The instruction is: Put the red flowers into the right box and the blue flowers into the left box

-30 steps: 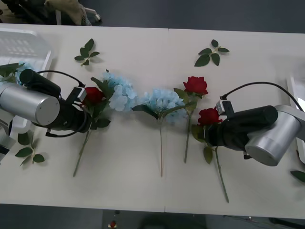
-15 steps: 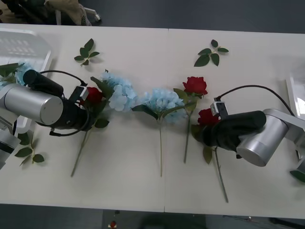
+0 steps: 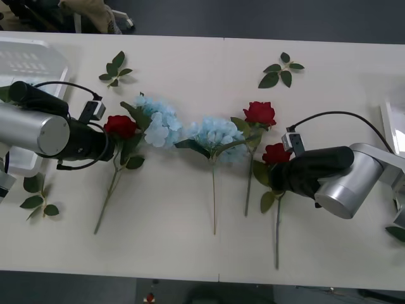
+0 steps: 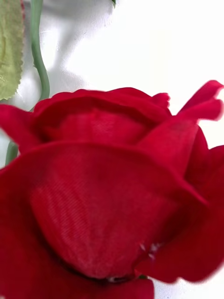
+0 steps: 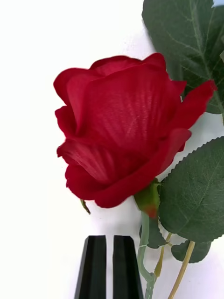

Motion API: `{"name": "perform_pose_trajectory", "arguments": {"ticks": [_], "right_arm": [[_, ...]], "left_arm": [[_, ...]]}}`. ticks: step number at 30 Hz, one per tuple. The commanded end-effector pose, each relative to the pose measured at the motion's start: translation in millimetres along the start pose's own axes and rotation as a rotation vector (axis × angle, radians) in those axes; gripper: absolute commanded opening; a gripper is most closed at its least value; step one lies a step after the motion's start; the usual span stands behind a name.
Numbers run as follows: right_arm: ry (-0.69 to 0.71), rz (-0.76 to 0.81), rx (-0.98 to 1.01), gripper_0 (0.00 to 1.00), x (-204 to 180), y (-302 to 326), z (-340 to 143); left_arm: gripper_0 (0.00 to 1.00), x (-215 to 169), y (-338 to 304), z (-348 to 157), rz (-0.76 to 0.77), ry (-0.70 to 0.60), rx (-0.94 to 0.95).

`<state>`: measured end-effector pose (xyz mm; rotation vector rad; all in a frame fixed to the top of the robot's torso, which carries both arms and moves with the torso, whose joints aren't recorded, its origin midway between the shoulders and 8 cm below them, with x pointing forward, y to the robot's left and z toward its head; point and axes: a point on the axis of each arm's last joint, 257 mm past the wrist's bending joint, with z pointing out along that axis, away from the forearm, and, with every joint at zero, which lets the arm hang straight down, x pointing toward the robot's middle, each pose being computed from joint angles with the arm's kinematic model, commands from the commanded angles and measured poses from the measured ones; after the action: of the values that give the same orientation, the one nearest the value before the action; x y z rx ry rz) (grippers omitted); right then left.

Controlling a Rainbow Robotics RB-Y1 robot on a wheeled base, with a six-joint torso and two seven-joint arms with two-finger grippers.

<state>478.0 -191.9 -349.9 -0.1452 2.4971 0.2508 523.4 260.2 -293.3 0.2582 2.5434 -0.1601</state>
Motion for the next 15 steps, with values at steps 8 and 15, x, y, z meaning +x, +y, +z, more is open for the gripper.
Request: {"name": "perform_pose_trajectory", "arguments": {"ticks": [8, 15], "right_arm": [[-0.04, -0.023, 0.006, 0.0, -42.5, -10.5, -48.6], [-0.098, 0.043, 0.061, 0.0, -81.8, -41.7, -122.6]], "left_arm": [[0.72, -8.8, -21.0, -2.0, 0.076, -0.016, 0.024], [0.26, 10.9, -27.9, 19.1, 0.083, 0.015, 0.033]]}}
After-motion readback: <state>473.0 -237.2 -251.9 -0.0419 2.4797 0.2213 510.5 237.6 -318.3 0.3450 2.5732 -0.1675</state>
